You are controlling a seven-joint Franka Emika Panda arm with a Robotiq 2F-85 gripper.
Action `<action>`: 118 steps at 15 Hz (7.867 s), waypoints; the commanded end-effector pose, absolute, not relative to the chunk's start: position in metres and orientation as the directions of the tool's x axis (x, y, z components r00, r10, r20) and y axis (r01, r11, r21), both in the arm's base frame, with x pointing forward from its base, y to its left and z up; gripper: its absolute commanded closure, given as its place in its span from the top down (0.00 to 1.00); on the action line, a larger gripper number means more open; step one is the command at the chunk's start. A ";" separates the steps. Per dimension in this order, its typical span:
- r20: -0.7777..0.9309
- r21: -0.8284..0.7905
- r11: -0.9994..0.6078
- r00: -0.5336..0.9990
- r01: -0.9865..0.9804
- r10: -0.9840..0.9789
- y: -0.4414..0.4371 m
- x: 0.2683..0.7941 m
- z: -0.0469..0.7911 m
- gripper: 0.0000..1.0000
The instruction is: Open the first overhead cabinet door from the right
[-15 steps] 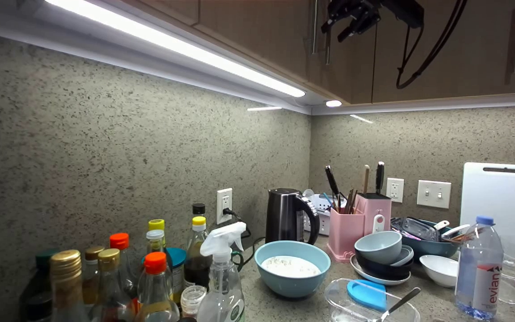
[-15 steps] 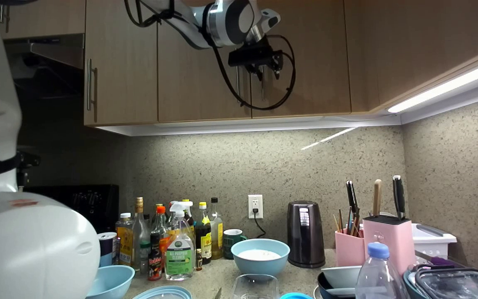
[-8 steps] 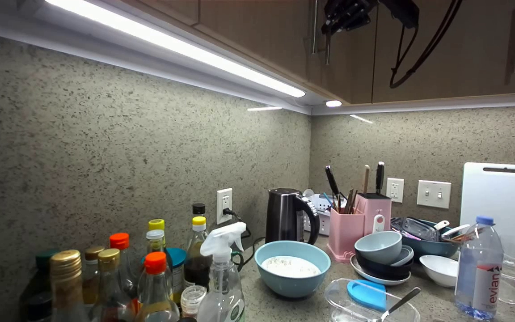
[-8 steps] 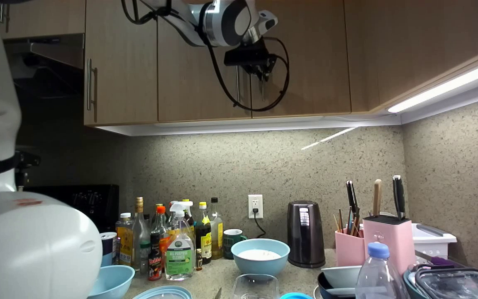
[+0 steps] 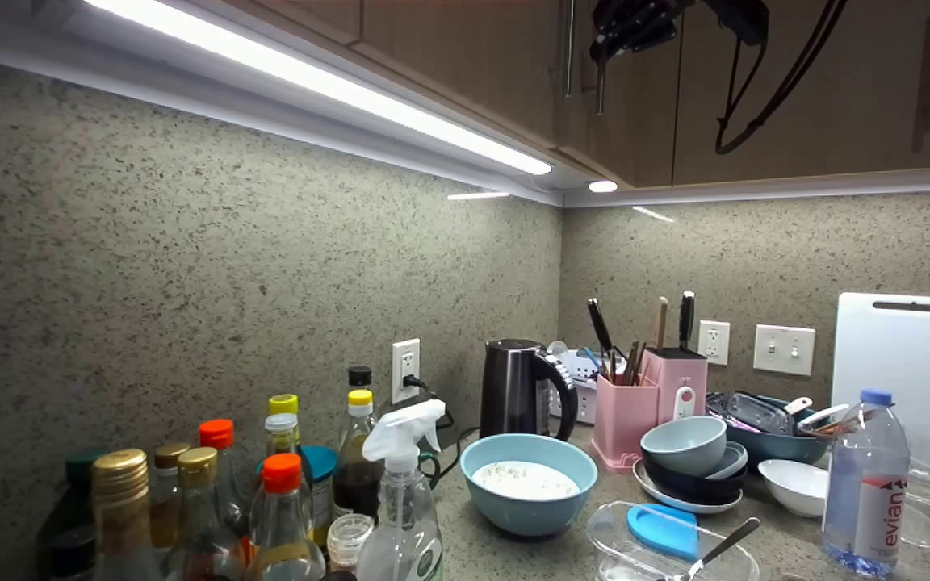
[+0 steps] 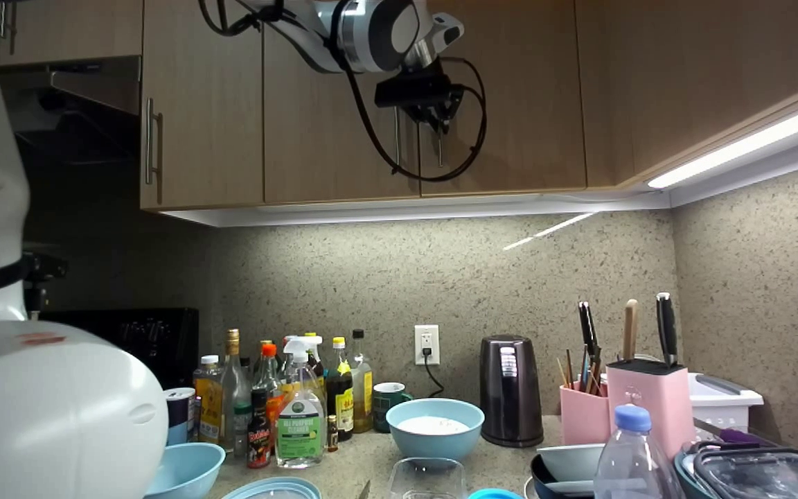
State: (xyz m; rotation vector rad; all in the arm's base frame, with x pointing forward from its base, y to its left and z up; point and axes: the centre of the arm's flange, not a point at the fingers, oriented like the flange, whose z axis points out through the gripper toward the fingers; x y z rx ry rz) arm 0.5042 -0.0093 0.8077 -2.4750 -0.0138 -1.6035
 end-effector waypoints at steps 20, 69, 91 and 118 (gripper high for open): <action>0.878 -0.308 -0.932 0.322 -0.189 -0.355 -0.127 0.391 0.798 0.06; 0.876 -0.301 -0.944 0.353 -0.131 -0.328 -0.285 0.322 0.789 0.47; 0.851 -0.396 -0.837 0.192 -0.378 -0.489 -0.362 0.228 0.804 1.00; 0.821 -0.051 -0.983 0.568 0.178 0.060 -0.165 0.279 0.816 1.00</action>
